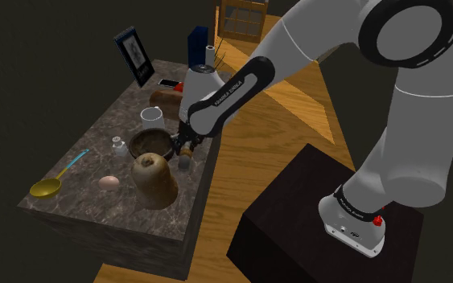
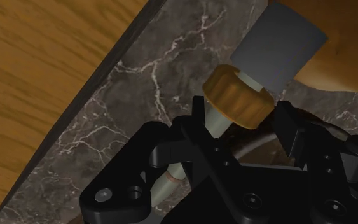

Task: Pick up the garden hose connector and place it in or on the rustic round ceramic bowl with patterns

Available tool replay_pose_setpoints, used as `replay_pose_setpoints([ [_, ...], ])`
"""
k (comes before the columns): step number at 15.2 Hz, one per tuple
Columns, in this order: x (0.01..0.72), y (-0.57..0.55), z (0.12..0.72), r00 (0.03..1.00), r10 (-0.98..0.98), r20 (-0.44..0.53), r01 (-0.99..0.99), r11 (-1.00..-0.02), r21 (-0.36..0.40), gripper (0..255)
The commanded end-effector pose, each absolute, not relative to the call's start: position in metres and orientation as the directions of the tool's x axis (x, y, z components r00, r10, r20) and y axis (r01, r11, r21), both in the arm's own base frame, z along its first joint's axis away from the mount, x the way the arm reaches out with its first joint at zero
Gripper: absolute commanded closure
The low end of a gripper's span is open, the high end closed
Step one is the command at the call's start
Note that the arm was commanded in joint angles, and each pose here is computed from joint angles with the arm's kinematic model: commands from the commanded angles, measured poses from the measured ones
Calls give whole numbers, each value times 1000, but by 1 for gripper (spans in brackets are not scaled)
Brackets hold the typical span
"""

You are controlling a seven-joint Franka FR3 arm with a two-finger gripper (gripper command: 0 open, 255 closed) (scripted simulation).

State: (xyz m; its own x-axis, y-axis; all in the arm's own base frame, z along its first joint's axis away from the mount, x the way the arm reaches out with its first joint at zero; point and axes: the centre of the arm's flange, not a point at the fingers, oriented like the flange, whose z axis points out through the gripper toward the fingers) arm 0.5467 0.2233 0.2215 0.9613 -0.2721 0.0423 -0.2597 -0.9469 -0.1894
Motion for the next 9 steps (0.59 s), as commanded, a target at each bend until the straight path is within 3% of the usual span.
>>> replay_pose_setpoints([
  [1, 547, 224, 234, 961, -272, 42, -260, -947, -189, 255],
  [9, 547, 224, 276, 961, -272, 42, -260, -947, -189, 255],
])
